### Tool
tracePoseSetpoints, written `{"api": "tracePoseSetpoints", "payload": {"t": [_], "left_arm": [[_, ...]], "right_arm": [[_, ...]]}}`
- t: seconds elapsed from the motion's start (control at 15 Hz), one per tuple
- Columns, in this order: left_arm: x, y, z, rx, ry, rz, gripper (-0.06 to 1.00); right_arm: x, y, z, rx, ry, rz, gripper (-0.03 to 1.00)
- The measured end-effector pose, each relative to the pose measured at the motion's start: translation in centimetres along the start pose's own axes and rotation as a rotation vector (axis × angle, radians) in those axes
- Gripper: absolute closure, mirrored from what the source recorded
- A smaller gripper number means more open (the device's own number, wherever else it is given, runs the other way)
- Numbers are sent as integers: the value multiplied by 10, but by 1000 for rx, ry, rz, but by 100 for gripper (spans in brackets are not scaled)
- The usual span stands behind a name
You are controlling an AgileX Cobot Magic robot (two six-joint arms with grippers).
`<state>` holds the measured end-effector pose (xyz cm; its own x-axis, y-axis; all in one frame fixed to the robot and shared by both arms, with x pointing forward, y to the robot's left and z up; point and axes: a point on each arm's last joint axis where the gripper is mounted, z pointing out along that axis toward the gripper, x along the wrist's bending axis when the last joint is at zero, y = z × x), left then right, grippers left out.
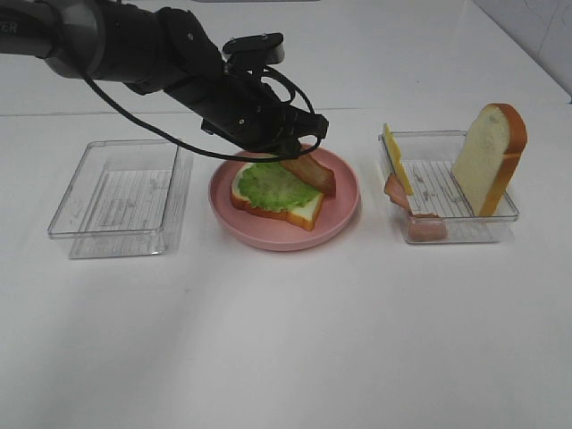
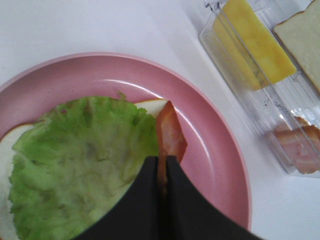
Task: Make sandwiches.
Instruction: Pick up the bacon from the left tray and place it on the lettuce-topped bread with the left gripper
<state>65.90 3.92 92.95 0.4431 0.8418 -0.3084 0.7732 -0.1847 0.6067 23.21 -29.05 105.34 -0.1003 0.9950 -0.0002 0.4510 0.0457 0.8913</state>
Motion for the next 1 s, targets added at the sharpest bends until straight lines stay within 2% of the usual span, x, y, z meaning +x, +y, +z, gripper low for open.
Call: {"api": "tracePoseSetpoints", "payload": {"t": [0.2,0.47,0.6,0.73,1.0], "left_arm": [[4,-2,0,29,38,16,94],[9,-4,-1,50,104,-33,93],[10,-5,-1,52,110,-43,91],[10,-7,-1,77,112,-71,84],[11,-8,-1,87,121,-61,55]], "right_arm": [[0,0,0,0,0,0,19],[0,0,0,0,0,0,19],[0,0,0,0,0,0,19],[0,0,0,0,0,0,19],[0,0,0,0,0,0,19]]}}
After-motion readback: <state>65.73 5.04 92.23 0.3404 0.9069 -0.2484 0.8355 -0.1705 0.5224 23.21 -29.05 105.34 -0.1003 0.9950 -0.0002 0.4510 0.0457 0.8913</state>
